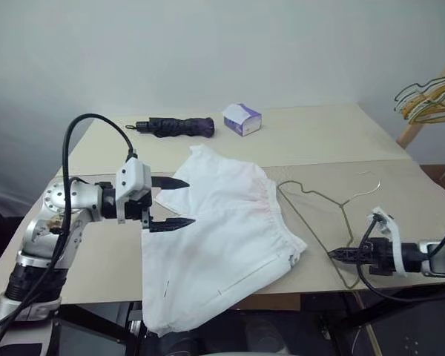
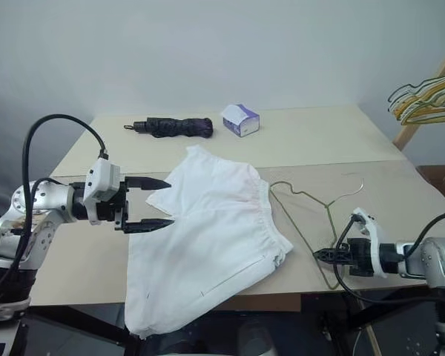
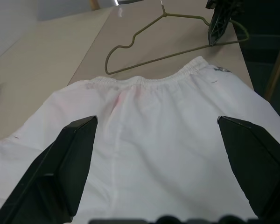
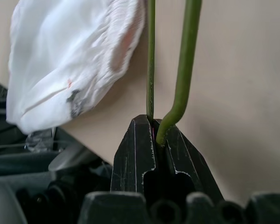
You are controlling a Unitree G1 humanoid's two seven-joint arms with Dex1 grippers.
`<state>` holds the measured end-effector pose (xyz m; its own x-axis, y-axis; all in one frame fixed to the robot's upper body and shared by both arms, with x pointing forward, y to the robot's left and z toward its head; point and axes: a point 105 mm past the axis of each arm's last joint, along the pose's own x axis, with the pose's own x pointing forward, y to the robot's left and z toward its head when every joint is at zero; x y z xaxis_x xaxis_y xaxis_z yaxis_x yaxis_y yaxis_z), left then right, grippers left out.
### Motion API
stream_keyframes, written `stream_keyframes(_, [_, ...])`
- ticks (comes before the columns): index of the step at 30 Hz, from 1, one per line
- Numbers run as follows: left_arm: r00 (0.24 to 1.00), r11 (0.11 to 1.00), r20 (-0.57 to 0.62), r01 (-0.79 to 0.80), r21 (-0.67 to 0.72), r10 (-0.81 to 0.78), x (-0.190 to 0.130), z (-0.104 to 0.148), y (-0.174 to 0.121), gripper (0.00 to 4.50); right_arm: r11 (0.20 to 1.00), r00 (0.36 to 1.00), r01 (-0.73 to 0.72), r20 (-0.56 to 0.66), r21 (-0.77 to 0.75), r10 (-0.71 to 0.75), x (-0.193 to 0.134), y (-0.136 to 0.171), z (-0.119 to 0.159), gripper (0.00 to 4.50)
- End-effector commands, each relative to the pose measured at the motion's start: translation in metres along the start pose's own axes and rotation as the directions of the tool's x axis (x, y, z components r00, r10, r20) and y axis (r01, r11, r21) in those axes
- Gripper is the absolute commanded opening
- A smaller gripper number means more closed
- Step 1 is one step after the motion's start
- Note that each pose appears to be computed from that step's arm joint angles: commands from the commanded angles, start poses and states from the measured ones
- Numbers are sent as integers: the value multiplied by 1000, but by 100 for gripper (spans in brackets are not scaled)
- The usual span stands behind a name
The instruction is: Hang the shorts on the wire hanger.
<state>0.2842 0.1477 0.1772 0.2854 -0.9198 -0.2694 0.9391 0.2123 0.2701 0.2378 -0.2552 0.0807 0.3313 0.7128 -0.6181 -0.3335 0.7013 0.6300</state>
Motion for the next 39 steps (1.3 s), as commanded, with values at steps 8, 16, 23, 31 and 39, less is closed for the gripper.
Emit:
stream_keyframes(8, [1000, 999, 19, -21, 46, 20, -6, 14, 1, 445, 997, 1000, 5, 30, -82, -2, -10, -5, 29, 0])
stream_keyframes(16, [1000, 999, 6, -31, 40, 31, -11, 12, -4, 445, 996, 998, 68, -11, -55, -69, -16, -25, 21, 0])
stream_keyframes(23, [1000, 999, 0, -26, 38, 26, -12, 13, -5, 445, 997, 997, 60, -35, -58, -62, -16, -28, 21, 0])
stream_keyframes(31, [1000, 999, -1, -25, 34, 25, -13, 12, -6, 445, 999, 999, 9, -46, -52, -12, -19, -23, 18, 0])
stream_keyframes(39, [1000, 999, 0, -18, 37, 18, -11, 12, -8, 445, 991, 993, -99, -78, -95, 92, -26, -4, 20, 0])
